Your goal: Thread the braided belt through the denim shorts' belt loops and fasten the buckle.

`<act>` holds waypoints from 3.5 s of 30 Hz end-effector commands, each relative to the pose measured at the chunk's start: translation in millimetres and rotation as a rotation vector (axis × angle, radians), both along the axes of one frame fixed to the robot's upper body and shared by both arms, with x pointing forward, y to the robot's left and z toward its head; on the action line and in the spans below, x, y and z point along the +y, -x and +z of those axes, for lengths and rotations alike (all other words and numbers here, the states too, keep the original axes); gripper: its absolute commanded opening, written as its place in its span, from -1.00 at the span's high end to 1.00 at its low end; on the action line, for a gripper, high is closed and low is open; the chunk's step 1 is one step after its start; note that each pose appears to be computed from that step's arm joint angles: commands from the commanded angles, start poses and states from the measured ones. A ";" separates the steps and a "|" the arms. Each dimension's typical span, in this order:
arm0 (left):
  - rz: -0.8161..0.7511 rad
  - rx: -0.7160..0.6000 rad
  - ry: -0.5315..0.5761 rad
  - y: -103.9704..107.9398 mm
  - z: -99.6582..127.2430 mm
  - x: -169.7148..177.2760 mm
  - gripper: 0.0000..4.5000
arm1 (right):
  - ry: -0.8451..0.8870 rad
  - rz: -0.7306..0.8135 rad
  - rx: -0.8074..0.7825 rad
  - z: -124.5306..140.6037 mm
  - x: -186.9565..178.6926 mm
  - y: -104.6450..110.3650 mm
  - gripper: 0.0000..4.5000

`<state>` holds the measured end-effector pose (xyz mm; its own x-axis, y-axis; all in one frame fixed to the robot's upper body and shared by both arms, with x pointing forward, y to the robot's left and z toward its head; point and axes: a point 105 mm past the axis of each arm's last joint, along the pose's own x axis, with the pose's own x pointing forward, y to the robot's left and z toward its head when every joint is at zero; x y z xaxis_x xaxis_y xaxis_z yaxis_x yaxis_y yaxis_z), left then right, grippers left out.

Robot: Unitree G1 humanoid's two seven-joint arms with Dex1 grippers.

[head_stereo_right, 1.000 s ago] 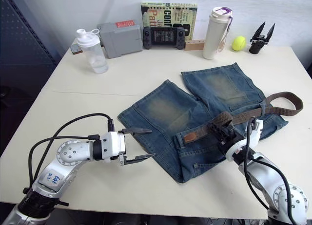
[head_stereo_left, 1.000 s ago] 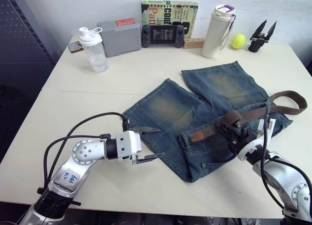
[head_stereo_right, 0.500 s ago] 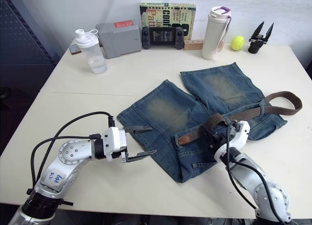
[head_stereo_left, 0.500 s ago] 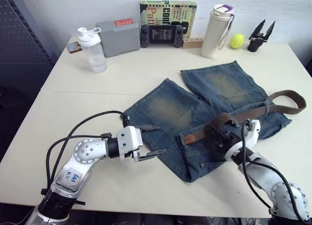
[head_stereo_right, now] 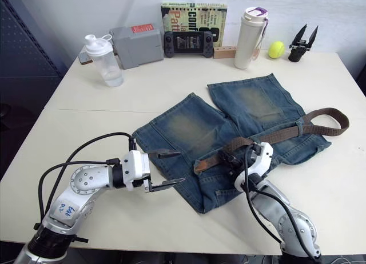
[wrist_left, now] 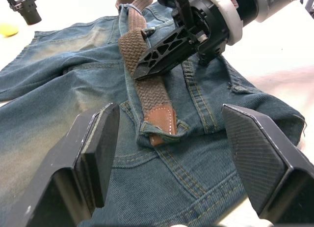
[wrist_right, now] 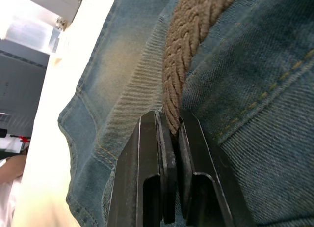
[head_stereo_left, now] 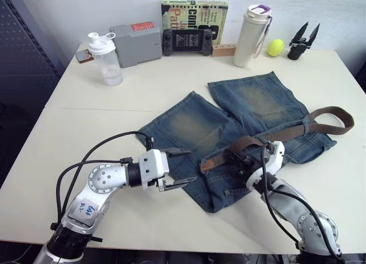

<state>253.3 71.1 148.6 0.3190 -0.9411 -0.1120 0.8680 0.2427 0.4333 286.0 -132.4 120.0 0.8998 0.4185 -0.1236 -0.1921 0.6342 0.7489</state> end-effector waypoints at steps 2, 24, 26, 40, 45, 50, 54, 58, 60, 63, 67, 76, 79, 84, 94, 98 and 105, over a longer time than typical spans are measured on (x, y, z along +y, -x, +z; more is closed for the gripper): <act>-0.006 -0.036 0.010 0.9 7.2 -0.5 -0.62 | 0.039 -0.065 -0.131 27.1 -15.8 -3.3 1.00; 0.022 -0.049 -0.005 -3.2 10.1 5.4 -0.62 | 0.225 -0.023 -0.144 6.3 13.5 18.8 1.00; 0.023 -0.050 -0.005 -3.7 10.4 5.4 -0.62 | 0.152 -0.045 -0.082 -1.3 6.4 17.5 1.00; 0.032 -0.146 -0.115 -10.9 -2.6 9.9 -0.62 | 0.164 0.103 -0.077 -1.3 39.3 16.3 1.00; -0.075 -0.354 -0.300 -10.3 -23.2 6.1 -0.62 | 0.140 0.176 0.063 -25.2 51.6 22.8 1.00; -0.160 -0.534 -0.416 -11.6 -40.7 3.4 -0.62 | 0.075 0.146 0.188 -41.2 46.1 20.8 1.00; -0.171 -0.622 -0.421 -11.2 -47.6 0.7 -0.62 | 0.009 0.126 0.225 -41.5 44.2 18.5 1.00; -0.103 -0.733 -0.354 -18.9 -38.1 0.1 -0.62 | -0.070 0.121 0.262 -42.1 45.8 19.3 1.00; -0.091 -0.746 -0.342 -19.5 -42.1 2.1 -0.62 | -0.154 0.113 0.273 -38.9 47.5 18.4 1.00; -0.069 -0.770 -0.321 -20.4 -43.6 5.3 -0.62 | -0.275 0.099 0.280 -30.6 48.7 16.4 1.00; -0.053 -0.797 -0.329 -24.7 -42.5 6.8 -0.62 | -0.329 0.099 0.290 -26.9 49.9 16.0 1.00; -0.062 -0.837 -0.361 -28.9 -44.4 5.2 -0.62 | -0.311 0.123 0.303 -30.1 54.6 18.2 1.00; -0.088 -0.856 -0.367 -27.4 -45.7 -0.7 -0.62 | -0.298 0.130 0.304 -31.4 55.4 18.7 1.00; -0.092 -0.869 -0.378 -29.0 -46.1 -3.0 0.28 | -0.285 0.141 0.304 -32.2 56.8 19.4 1.00; -0.096 -0.893 -0.394 -29.9 -46.1 -5.9 0.98 | -0.256 0.134 0.295 -29.0 53.5 17.5 1.00; -0.099 -0.900 -0.393 -29.2 -46.1 -6.4 1.00 | -0.275 0.109 0.253 -16.6 46.4 13.6 0.54; -0.095 -0.903 -0.384 -28.6 -45.2 -7.3 1.00 | -0.258 0.119 0.093 21.6 23.7 18.6 -0.99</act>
